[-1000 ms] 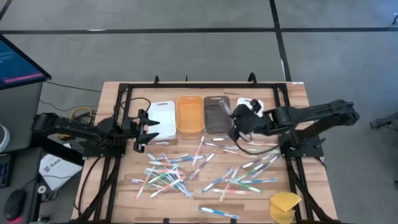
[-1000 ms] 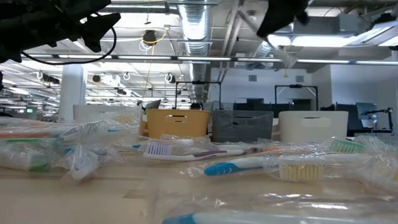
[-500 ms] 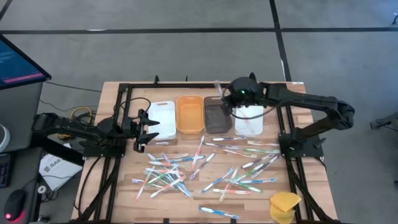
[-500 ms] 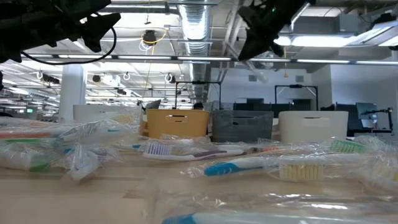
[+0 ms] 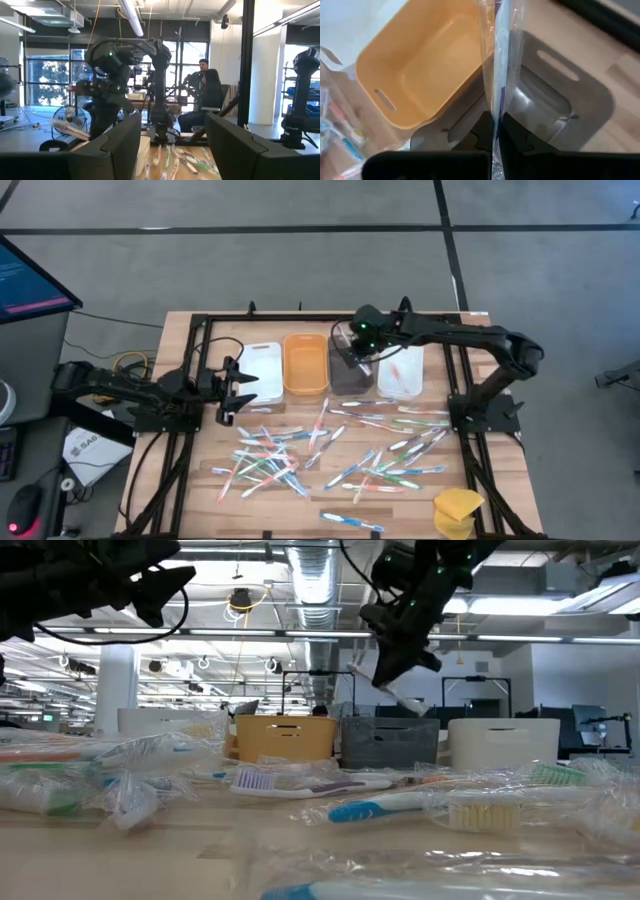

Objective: Pick & Place Toothbrushes
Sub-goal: Put the purple toothbrush into the black transparent bin

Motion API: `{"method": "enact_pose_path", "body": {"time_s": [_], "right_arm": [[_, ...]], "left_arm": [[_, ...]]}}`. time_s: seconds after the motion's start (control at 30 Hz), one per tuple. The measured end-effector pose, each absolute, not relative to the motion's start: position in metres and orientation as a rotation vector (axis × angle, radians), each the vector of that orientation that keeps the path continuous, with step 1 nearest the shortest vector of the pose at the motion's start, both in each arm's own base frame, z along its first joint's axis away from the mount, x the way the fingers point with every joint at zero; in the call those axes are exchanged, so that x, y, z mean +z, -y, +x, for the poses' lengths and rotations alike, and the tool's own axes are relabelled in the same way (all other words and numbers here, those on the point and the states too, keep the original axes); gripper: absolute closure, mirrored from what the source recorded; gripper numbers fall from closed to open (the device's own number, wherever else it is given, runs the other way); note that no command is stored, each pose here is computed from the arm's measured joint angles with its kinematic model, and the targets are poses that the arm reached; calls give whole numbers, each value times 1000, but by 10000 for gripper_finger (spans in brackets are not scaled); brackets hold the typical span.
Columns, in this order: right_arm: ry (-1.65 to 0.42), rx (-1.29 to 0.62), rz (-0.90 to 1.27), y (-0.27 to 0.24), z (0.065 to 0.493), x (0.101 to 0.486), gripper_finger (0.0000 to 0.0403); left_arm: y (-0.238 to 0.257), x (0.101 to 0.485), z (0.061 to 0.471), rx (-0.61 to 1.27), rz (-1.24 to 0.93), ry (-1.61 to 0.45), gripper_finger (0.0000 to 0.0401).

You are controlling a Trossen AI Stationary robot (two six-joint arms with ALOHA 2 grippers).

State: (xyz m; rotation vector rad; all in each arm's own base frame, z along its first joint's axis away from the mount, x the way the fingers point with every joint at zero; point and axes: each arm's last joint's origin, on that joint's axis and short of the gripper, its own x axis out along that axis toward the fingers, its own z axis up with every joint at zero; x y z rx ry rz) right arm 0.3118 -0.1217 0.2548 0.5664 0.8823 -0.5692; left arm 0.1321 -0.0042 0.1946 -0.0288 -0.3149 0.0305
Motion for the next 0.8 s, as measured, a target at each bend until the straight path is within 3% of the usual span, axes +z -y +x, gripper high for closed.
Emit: {"method": "enact_pose_path", "body": {"time_s": [0.8], "right_arm": [[-1083, -629, 634, 139, 338, 183, 394]], "left_arm": [[4, 192, 134, 31, -27, 297, 188]]}}
